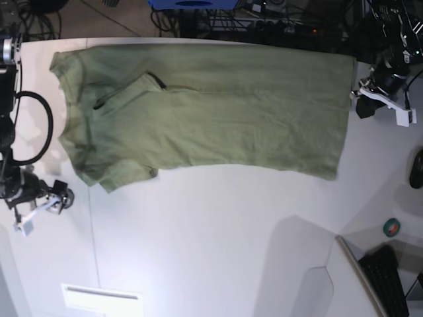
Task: Layout the t-shirt on the table in an organized manner, then fold the t-shirt properly
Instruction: 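Move the right gripper to the shirt's hem corner and grasp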
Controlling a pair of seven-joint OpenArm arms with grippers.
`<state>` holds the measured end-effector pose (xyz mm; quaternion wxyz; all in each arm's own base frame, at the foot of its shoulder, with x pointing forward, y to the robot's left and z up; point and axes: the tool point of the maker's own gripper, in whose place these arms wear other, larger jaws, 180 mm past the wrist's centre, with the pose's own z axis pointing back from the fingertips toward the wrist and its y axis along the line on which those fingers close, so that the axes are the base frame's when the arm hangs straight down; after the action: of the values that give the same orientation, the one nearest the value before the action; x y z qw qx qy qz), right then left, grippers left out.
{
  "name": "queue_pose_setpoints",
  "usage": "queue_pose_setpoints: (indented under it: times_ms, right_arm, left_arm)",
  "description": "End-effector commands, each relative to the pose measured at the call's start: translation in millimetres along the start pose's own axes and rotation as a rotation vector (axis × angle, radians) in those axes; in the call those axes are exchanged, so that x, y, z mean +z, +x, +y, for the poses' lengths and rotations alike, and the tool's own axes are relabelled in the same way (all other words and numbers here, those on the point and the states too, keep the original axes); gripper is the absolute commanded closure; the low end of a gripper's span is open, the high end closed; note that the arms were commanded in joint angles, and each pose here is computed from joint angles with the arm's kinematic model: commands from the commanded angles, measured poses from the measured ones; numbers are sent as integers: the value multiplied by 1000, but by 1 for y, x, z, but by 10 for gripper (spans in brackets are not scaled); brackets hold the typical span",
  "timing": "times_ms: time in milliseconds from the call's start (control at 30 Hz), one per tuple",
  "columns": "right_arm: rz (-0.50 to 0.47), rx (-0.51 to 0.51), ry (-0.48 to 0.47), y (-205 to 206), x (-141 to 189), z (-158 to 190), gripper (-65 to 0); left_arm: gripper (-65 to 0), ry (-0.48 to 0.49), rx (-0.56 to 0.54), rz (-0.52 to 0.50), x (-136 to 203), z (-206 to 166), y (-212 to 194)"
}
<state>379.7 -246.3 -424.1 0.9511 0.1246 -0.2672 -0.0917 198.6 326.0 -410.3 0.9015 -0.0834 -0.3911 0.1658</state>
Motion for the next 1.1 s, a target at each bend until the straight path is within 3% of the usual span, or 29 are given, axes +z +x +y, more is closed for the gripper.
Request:
queue_pose_setpoints:
  times_ms: [0,100,267,600,933,1000,1067]
  right_arm:
    - [-52,37,13,26,4,8,-459]
    - [-1,109,9,24,-14,23,-459]
    - [54,138,-38,20,-46,27,-459]
    - [146,306,-94,4,-74,50,-459]
    - [174,313,-91,-14,-79,51,-459]
    - [185,310,-91,-22,-80,48,-422]
    - [189,304,-88,-26,-81,48,-311]
  left_arm:
    - [0,12,-14,-48,6,7,17]
    - [0,36,-21,-69,12,17,27]
    - [0,44,-37,-69,14,21,31]
    - [0,44,-38,-70,14,21,32]
    - [0,43,-37,-71,13,21,33]
    - [0,42,-37,-74,13,21,34]
    - [0,40,-40,-75,12,20,35]
